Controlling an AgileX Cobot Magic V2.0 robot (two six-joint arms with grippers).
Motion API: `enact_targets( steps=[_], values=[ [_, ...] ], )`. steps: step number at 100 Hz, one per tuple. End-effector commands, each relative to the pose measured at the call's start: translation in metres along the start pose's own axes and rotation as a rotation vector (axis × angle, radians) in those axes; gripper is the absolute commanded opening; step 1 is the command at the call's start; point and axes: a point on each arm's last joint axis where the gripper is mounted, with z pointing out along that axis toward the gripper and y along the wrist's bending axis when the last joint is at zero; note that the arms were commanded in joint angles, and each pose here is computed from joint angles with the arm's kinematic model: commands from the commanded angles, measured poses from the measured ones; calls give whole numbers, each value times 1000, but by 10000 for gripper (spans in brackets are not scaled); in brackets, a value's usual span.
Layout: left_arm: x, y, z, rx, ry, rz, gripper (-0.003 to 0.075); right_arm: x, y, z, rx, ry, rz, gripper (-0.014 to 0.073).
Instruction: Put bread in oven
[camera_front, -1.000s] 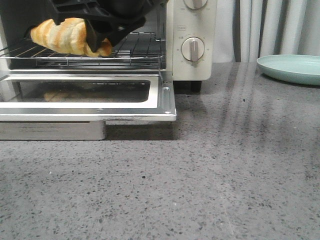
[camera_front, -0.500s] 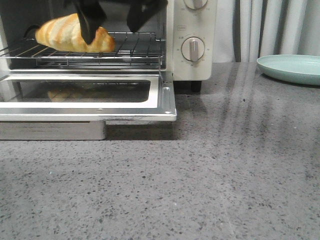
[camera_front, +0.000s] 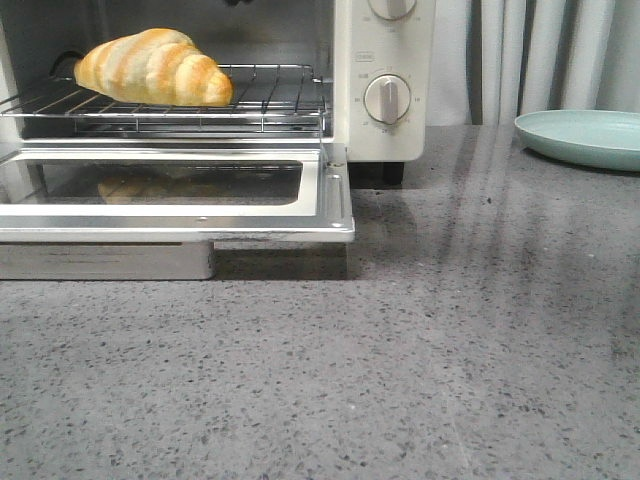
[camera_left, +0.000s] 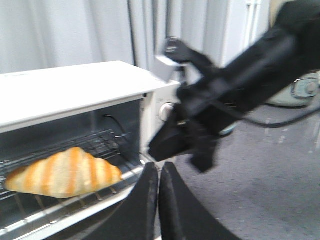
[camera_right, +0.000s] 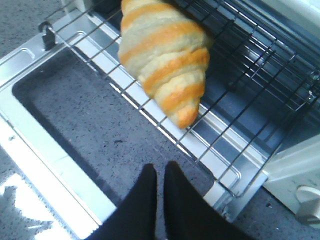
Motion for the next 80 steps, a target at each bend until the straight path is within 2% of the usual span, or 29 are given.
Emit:
enact_targets(
  steps=[1,20,38,50,64,80],
  values=[
    [-4,7,-3,-90,-68,-12,-22,-3,-8,-54,22,-223,-46,-69],
    [34,9,-5,-159,-27,-42,-22,55,-18,-124,98,-409,-176,-69],
    [63,7,-2,-151,30,-116,-22,124,-26,-185,173,-549,-229,-69],
    [72,7,0,-146,48,-158,-22,175,-33,-222,245,-652,-212,-69],
    [71,7,0,-155,41,-157,-22,219,-39,-245,321,-761,-145,-69],
    [71,9,0,-167,32,-156,-21,243,-43,-250,378,-779,-139,-69]
  ],
)
